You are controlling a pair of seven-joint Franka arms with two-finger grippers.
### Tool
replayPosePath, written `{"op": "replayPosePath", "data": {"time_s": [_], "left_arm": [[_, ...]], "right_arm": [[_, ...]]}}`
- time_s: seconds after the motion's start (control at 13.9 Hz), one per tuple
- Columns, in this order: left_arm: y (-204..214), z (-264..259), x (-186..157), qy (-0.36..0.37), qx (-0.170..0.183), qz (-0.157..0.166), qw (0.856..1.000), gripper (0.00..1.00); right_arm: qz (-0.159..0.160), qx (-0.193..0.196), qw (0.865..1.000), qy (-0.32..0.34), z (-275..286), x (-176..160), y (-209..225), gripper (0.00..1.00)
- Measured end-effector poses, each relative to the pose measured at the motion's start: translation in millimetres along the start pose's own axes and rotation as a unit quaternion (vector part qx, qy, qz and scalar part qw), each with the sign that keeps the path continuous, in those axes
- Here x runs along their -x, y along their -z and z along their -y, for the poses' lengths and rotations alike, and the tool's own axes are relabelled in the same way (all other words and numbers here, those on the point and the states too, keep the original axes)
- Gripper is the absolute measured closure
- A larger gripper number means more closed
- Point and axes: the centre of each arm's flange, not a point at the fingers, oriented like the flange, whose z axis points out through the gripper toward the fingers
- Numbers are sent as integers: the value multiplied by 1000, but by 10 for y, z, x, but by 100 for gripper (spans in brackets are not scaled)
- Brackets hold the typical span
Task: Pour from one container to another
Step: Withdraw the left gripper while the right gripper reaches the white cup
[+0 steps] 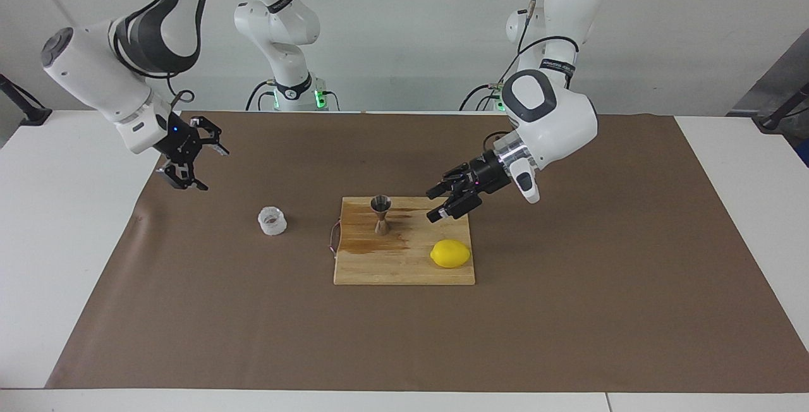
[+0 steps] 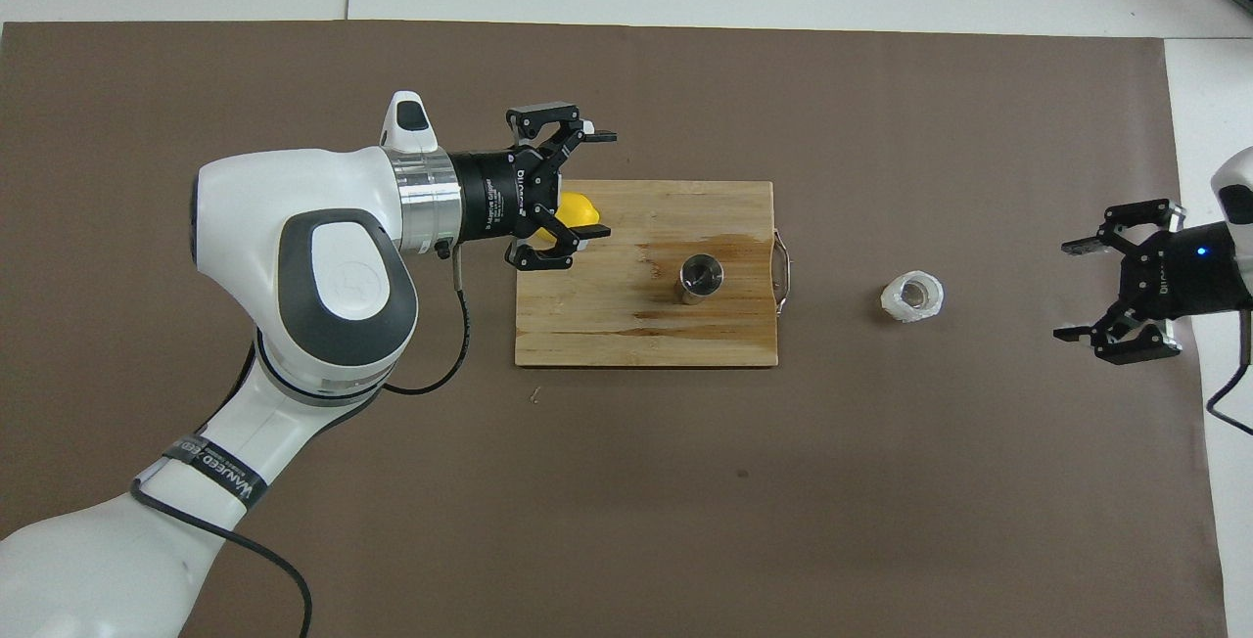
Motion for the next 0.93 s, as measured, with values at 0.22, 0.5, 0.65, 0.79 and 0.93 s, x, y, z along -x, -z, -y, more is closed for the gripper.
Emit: {"op": "replayPosePath", "data": {"time_s": [0.22, 0.5, 0.65, 0.79, 0.93], "left_arm": [[187, -79, 130, -73, -32, -35, 996, 0], [553, -113, 37, -182, -127, -108, 969, 0], [724, -121, 150, -220, -163, -133, 953, 0], [900, -119, 290, -254, -197, -160, 933, 0], [1062, -116, 403, -286, -219, -173, 917, 0]], "right_arm": [[-26, -24, 999, 35, -169, 161, -472, 0], [-86, -42, 993, 65, -270, 245, -931, 0], [-138, -49, 986, 78, -322, 365, -1313, 0], [-165, -57, 981, 84, -346, 454, -1612, 0], [-200, -52, 974, 99, -360, 418, -1792, 0]]}}
